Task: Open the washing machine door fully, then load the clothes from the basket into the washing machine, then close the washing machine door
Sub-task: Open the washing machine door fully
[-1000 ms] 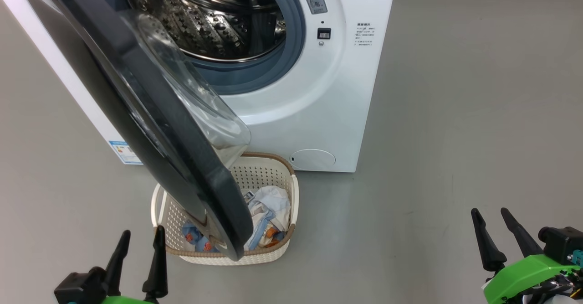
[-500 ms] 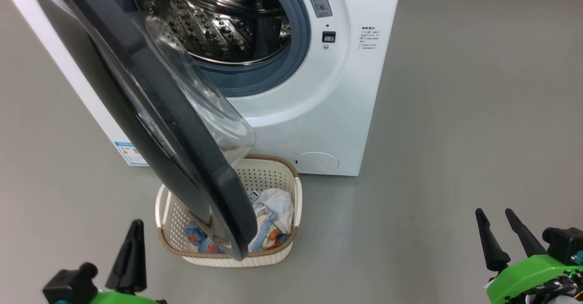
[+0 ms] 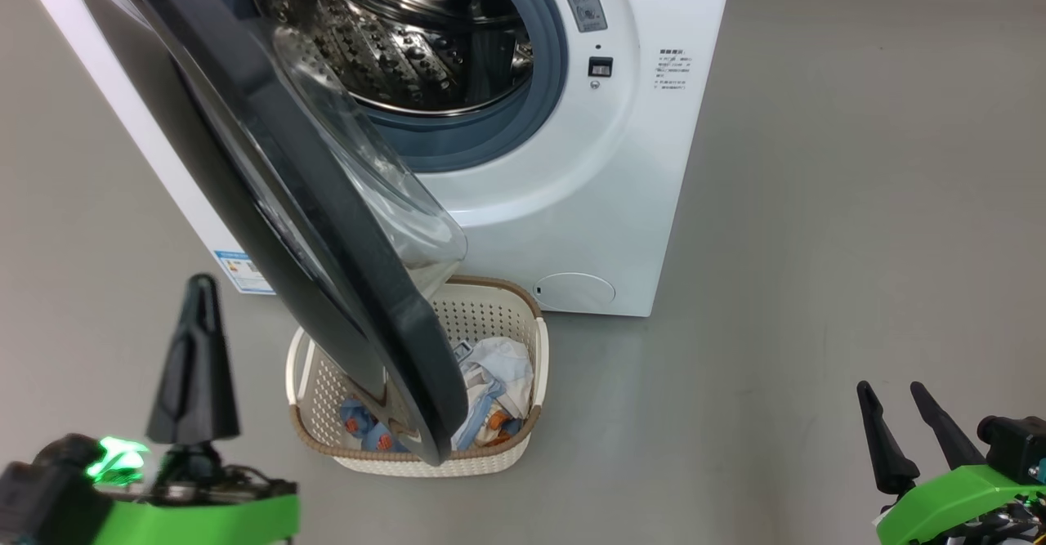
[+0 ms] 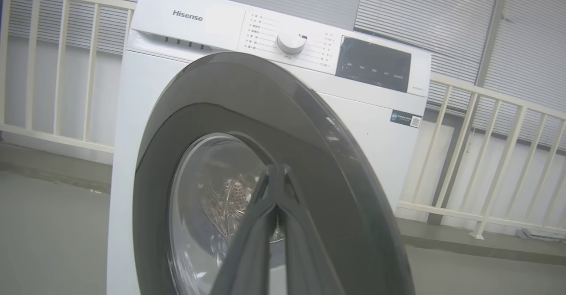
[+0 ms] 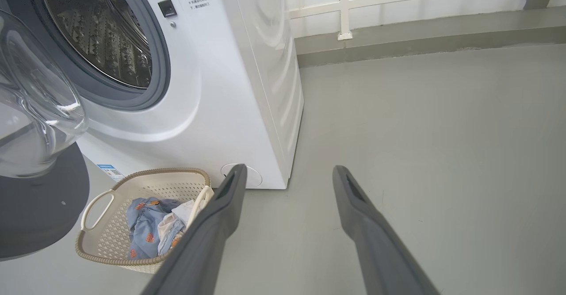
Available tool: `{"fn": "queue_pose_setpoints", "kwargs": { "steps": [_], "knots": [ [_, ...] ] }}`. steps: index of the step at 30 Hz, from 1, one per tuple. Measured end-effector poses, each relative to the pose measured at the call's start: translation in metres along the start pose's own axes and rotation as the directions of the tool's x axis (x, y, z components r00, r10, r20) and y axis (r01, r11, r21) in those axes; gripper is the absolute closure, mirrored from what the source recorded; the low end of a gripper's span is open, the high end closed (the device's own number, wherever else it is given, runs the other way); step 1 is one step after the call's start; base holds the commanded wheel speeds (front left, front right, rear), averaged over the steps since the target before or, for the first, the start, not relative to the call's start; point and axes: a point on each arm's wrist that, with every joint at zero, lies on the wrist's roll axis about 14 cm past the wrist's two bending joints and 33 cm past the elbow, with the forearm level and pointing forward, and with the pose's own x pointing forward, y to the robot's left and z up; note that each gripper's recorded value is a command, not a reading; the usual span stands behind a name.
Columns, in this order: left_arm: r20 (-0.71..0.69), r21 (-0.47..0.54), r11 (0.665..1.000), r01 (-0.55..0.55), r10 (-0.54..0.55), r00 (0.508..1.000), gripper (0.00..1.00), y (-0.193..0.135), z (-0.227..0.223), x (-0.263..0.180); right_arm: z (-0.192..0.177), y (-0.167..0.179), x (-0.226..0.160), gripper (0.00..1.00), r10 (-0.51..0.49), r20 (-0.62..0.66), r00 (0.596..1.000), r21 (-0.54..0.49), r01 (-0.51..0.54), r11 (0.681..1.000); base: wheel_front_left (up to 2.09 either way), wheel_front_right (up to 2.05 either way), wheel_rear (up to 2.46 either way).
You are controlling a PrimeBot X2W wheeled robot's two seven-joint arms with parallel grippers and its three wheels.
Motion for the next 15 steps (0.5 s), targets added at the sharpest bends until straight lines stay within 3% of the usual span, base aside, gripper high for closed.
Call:
{"fn": "queue_pose_setpoints", "kwargs": {
  "steps": [7, 15],
  "knots": [
    [0.094, -0.051, 0.982, 0.181, -0.176, 0.98, 1.0, -0.064, 0.026, 0.006, 0.0, -0.001, 0.0, 0.0, 0.0, 0.0, 1.0, 0.0, 0.0, 1.0, 0.0, 0.0, 0.0],
    [-0.007, -0.18, 0.93, 0.321, -0.328, 0.945, 1.0, -0.123, -0.009, -0.009, 0.0, -0.002, 0.0, 0.0, -0.003, -0.001, 1.0, -0.002, 0.003, 1.0, 0.0, 0.0, 0.0]
  ]
}}
